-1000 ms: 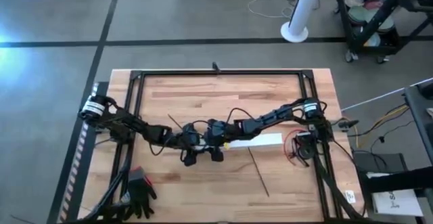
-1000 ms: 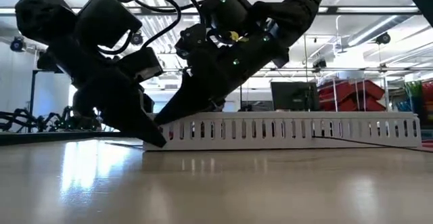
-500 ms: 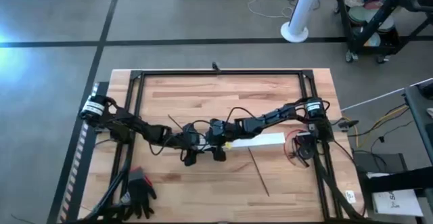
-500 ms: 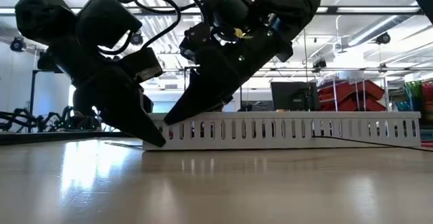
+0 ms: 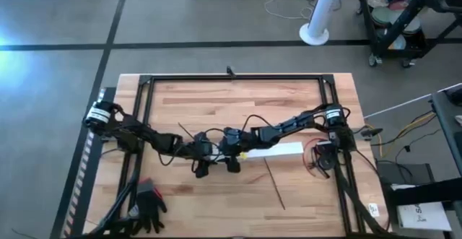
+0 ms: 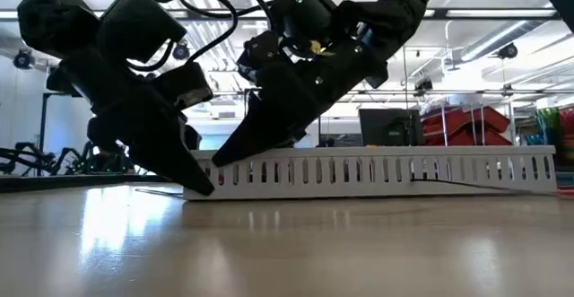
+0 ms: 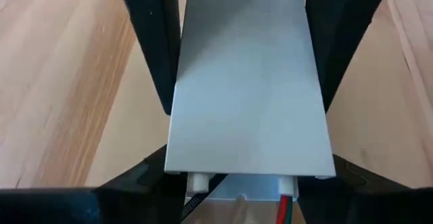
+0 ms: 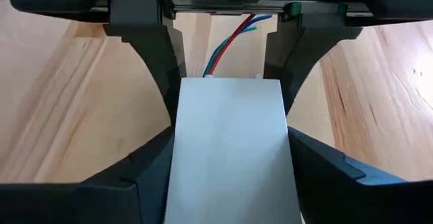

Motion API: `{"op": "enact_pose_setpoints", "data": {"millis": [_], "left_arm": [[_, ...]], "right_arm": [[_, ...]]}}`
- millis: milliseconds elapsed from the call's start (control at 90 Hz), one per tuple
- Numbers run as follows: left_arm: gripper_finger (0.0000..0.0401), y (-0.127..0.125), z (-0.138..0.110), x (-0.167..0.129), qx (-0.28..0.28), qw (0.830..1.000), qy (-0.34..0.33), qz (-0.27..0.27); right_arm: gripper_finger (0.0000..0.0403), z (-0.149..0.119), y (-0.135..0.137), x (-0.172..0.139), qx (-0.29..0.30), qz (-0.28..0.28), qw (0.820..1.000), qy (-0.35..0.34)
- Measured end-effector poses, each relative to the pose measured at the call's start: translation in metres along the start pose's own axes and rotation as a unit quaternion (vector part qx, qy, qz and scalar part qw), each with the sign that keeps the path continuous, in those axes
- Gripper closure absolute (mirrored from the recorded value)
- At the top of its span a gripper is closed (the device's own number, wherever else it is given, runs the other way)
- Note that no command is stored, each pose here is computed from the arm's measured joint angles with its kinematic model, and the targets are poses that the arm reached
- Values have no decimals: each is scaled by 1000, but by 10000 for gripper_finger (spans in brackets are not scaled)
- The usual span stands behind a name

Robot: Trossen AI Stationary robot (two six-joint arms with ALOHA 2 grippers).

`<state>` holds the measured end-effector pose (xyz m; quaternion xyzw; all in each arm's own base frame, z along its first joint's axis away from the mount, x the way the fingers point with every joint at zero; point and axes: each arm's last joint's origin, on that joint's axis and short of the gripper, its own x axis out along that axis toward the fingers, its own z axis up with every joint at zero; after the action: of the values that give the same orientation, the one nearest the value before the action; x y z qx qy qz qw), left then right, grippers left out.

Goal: Ziptie cables
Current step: Close the white cable duct

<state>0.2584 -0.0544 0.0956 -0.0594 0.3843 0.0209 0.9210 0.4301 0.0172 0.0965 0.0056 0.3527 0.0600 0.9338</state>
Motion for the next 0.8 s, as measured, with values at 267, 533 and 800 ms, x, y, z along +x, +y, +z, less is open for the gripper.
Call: {"op": "enact_pose_setpoints", "data": {"millis": [267,533,800], "left_arm": [[197,0,0,0,6,1000,0,-1],[188,0,7,-19,2,1000,-24,-14],[147,4,-8,-31,-28,999,-15,-24]], "right_arm": [[176,1,0,1,1,-2,1000,-11],[167,2,-1,2,0,-8,1000,-17],[178,-2,-1,1,-4,-6,1000,-5]]}}
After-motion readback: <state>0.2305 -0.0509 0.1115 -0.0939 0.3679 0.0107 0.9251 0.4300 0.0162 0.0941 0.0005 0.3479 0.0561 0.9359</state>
